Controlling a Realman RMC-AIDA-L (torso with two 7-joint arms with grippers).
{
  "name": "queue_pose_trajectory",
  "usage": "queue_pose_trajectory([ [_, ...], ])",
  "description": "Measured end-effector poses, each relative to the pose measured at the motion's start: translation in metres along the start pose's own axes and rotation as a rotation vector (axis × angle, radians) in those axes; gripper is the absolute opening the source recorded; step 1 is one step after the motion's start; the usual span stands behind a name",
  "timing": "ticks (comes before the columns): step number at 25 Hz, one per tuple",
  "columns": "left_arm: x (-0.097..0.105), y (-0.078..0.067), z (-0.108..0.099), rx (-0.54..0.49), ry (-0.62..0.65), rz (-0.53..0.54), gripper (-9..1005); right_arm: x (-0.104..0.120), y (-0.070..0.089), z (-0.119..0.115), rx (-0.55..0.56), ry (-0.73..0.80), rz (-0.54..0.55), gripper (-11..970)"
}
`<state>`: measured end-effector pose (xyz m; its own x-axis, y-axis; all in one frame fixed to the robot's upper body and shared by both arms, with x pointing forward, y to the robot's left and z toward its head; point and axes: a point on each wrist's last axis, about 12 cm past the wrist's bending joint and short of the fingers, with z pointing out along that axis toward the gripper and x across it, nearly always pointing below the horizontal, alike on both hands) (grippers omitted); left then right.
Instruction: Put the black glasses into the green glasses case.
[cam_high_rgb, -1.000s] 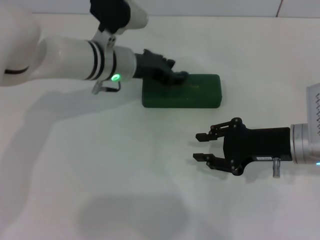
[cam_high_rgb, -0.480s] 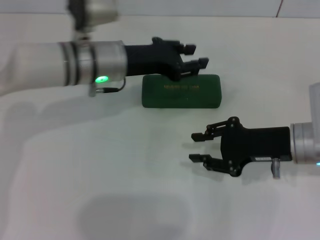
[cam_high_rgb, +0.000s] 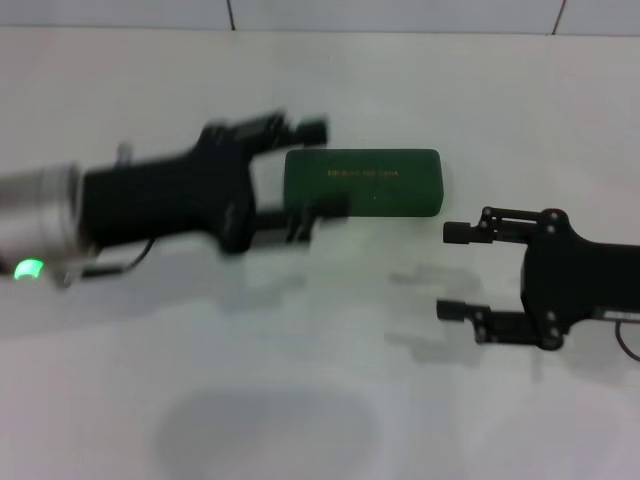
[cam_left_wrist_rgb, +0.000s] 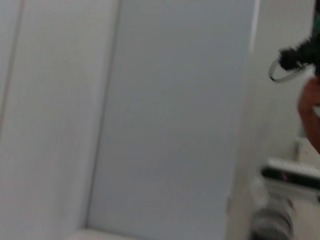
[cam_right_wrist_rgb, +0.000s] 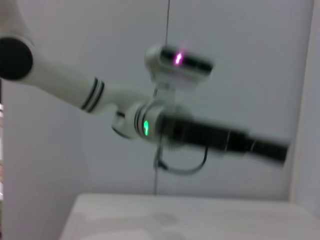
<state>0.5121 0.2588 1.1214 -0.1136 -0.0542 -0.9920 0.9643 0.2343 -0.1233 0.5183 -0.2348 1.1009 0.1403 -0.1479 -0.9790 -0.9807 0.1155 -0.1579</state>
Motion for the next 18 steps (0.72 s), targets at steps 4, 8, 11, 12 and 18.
queue_pose_trajectory([
  [4, 0.024, -0.017, -0.013, 0.059, 0.018, 0.019, 807, -0.003, 0.005, -0.003, -0.036, -0.047, -0.032, 651],
  [8, 0.035, -0.027, -0.015, 0.091, 0.023, 0.049, 862, -0.004, 0.006, -0.001, -0.028, -0.066, -0.036, 719],
  [11, 0.037, -0.028, -0.015, 0.094, 0.027, 0.054, 889, -0.004, 0.005, 0.000, -0.008, -0.087, -0.033, 769],
  [12, 0.037, -0.028, -0.015, 0.094, 0.026, 0.054, 889, -0.003, 0.005, 0.000, 0.000, -0.095, -0.033, 786],
  [18, 0.039, -0.029, -0.016, 0.087, 0.025, 0.050, 890, 0.000, 0.005, 0.001, 0.022, -0.121, -0.035, 786],
])
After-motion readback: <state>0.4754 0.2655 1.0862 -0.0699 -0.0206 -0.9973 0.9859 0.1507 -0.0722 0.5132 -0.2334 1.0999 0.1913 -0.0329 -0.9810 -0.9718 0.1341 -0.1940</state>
